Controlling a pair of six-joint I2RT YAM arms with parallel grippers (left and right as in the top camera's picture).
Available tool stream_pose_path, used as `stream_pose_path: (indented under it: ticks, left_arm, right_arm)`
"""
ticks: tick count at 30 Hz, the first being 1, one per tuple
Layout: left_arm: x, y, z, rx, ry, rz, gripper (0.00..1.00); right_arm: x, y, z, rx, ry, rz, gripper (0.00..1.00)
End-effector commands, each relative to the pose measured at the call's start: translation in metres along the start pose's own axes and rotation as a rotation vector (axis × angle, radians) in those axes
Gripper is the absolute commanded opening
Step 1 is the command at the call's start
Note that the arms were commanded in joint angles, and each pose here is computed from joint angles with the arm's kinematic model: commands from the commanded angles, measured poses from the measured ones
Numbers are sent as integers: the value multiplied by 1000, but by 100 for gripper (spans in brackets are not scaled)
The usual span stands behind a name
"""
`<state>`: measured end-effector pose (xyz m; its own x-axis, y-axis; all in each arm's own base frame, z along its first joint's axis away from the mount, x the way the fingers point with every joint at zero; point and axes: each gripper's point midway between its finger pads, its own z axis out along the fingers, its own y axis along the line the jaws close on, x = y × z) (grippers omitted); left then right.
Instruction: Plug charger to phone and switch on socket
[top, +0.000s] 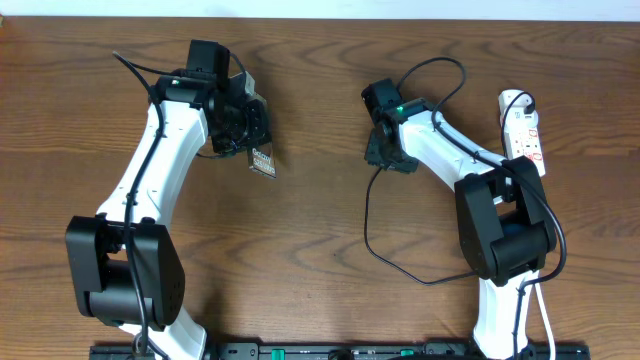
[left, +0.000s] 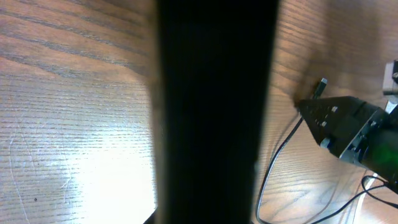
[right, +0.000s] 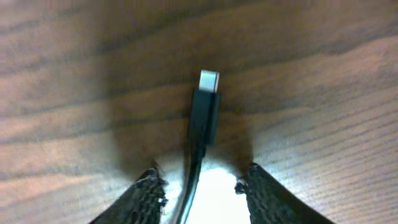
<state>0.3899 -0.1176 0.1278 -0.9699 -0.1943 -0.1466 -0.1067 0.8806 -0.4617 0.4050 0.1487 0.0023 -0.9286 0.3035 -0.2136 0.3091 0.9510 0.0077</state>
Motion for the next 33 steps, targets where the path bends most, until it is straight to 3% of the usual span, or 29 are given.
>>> stream_pose_path:
  ticks: [1,12,15,17,18,20,24,29,33]
  left_arm:
    - [-3,-4,-3,20,-6,22,8]
    - [-3,-4,-3,20,-6,22,7]
    - [-3,-4,-3,20,-6,22,7]
    - [-3,-4,-3,21,-5,19,7]
    - [-3,-4,-3,21,-5,18,8]
    - [-3,-4,-3,22,-5,18,7]
    - [-3,-5,-3,23,-5,18,7]
    - [-3,-5,-3,23,-5,18,7]
    - [-4,-8,-7,48,-11,18,7]
  right_arm:
    - [-10,-5,-6,12,-49,75,38]
    - [-14,-4,-5,-35,-25,119,14]
    - [-8,0,-4,-66,16,122,1]
    - [-4,3,-5,-88,40,123,4]
    - [-2,3,-5,-91,53,123,16]
    - [0,1,-5,-79,58,122,18]
    - [1,0,-5,-77,60,122,17]
    - [1,1,-5,-83,66,122,1]
    - [-4,-2,-7,-109,71,122,1]
